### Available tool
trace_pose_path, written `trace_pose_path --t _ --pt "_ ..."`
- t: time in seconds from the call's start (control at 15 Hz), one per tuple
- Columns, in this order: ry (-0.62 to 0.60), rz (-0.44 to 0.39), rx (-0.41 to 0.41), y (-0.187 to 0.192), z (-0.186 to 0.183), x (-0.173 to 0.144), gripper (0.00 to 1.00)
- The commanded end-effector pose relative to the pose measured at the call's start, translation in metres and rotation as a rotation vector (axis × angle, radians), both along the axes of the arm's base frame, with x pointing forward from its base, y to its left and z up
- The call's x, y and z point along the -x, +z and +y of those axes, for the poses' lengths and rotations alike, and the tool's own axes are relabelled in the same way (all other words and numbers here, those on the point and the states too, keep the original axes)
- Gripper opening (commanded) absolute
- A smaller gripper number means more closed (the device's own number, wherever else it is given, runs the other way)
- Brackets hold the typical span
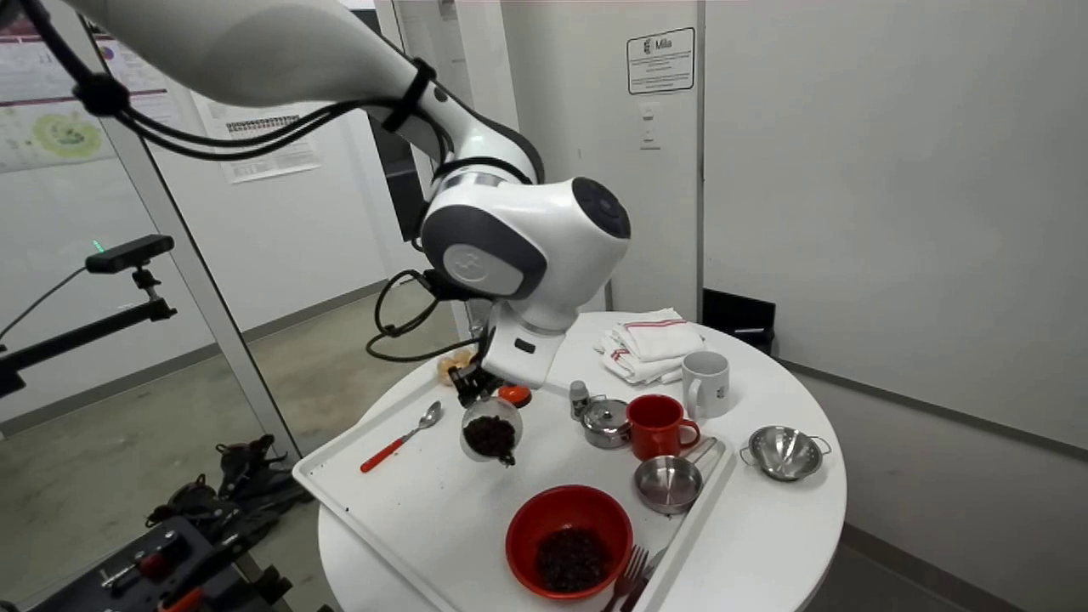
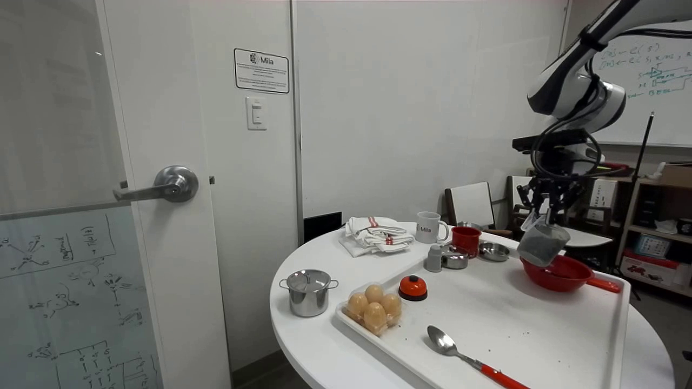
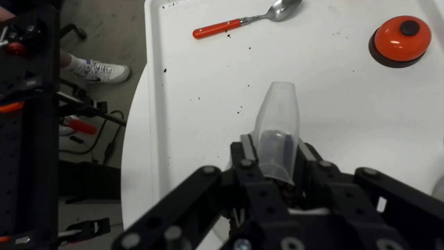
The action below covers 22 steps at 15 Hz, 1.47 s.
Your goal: Pour some of the contents from the clear jug into the red bowl
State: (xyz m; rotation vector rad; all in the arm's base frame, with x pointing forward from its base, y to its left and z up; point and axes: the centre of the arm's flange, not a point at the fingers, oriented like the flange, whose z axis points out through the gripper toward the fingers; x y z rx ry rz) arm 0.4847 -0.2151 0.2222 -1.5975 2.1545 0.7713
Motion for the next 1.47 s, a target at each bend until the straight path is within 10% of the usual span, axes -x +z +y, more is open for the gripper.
trace_pose_path --t 0.0,0.47,0.93,1.4 --pt "0.078 0.120 0.147 0.019 0.050 -0.038 0.07" --pt "0.131 0.353 0.445 -0.004 0.154 -0.085 0.07" --pt "-0.051 0.484 0.743 -0.043 0.175 -0.106 0.07" --pt "-0.307 0.480 0.752 -0.062 0.161 -0.114 0.07"
